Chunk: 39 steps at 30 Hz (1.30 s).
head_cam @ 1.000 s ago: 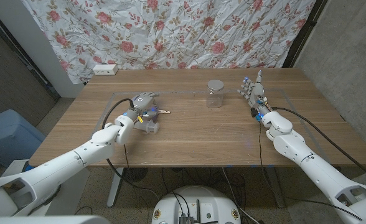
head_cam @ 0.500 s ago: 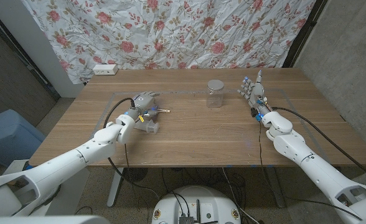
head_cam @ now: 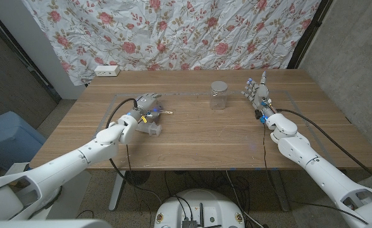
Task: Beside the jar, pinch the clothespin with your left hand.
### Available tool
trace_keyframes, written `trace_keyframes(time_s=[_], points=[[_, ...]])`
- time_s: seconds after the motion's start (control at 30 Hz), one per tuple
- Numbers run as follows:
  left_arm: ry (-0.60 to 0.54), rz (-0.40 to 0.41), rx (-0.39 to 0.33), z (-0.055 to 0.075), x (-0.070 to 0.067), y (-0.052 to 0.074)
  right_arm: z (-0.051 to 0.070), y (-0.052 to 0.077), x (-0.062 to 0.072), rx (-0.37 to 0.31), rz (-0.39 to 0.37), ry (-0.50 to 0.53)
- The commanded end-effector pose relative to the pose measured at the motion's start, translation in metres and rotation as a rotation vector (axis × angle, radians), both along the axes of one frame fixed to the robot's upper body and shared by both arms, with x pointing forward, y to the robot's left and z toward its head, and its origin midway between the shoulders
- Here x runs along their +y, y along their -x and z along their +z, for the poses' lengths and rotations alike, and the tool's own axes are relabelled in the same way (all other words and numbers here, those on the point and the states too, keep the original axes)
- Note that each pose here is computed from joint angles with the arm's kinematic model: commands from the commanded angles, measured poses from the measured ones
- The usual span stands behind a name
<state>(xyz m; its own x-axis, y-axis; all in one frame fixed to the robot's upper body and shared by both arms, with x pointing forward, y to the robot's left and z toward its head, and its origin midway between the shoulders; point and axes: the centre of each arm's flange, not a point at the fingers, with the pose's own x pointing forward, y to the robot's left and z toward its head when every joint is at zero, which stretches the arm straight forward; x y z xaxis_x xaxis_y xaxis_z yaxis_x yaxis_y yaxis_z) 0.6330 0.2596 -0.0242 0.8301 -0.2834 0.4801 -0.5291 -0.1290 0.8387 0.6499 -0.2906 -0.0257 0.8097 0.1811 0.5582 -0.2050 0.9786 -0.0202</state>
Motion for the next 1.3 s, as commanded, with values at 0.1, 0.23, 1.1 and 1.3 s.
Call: trace_keyframes(time_s=[0.1,0.23,1.1,1.3], points=[[-0.026,-0.010,0.062,0.010,-0.001,0.005,0.000,0.000,0.000,0.000,0.000,0.000],[-0.034,-0.054,0.091,0.013,-0.001,0.004,0.000,0.000,0.000,0.000,0.000,0.000],[0.388,-0.184,0.231,0.033,0.041,0.003,0.000,0.000,0.000,0.000,0.000,0.000],[0.525,-0.239,0.259,0.030,0.050,0.001,0.000,0.000,0.000,0.000,0.000,0.000]])
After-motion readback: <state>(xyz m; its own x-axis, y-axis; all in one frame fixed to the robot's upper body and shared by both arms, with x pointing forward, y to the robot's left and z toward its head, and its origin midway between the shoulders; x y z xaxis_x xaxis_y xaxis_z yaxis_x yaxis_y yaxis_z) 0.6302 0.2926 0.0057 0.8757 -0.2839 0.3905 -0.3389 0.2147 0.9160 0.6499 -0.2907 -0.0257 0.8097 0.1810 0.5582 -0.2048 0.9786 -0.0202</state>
